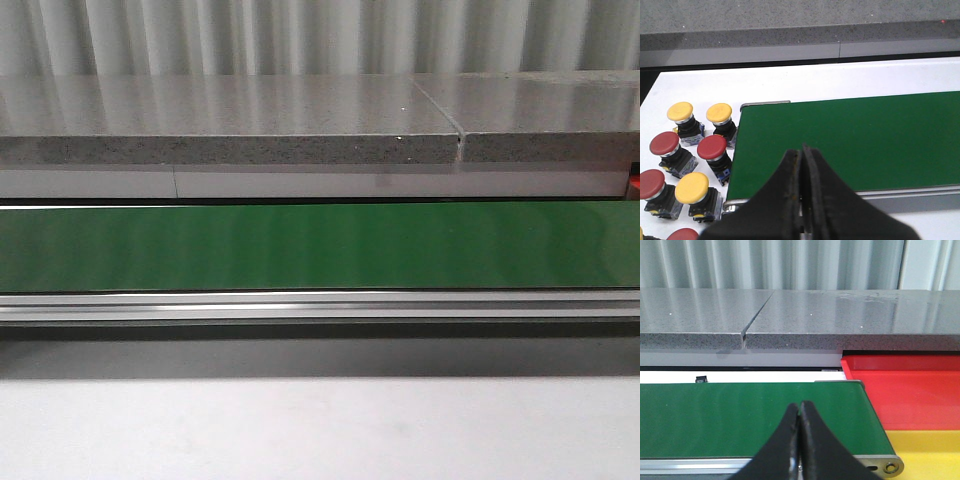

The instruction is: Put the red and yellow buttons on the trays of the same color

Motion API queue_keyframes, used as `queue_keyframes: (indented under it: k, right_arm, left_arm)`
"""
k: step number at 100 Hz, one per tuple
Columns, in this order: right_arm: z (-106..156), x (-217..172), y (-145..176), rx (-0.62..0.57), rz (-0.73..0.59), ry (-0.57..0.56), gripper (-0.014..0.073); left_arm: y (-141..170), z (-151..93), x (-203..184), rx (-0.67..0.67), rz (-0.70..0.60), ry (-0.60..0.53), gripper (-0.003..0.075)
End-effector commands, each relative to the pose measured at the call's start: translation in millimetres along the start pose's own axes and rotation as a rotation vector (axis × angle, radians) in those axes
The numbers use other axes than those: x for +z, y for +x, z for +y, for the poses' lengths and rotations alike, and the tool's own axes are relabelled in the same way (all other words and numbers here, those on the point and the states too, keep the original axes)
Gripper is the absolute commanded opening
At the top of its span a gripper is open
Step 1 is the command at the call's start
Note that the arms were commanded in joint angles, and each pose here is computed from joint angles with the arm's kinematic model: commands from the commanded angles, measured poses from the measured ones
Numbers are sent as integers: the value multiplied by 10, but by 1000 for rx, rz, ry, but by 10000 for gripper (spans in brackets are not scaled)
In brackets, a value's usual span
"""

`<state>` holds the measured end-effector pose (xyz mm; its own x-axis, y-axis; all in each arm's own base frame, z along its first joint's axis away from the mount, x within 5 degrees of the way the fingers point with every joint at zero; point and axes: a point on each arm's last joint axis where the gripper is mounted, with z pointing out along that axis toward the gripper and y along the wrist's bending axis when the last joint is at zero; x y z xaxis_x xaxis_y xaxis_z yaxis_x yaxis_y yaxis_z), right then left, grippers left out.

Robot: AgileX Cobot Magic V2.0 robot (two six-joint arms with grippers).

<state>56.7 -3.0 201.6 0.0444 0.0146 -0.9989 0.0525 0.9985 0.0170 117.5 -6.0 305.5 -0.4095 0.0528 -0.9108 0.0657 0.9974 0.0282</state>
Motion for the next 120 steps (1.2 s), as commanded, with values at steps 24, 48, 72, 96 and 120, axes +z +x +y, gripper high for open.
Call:
queue_keyframes:
  k: [24, 48, 72, 96, 120]
  right_arm:
    - [-5, -29, -150, -12, -119, 9, -101]
    - [-5, -29, -150, -12, -119, 9, -101]
    - [-5, -29, -150, -12, -119, 9, -101]
    - [-5, -29, -150, -12, -119, 9, -101]
    - [-5, -29, -150, -12, -119, 9, -101]
  left_arm:
    - [-496, 34, 161, -38, -47, -9, -2]
    - [-780, 171, 380, -70, 29, -66, 362]
    - [-914, 436, 579, -177, 154, -163, 496]
    - [-843, 860, 733, -321, 377, -284, 489]
    - [-630, 1207, 916, -482, 587, -329, 489]
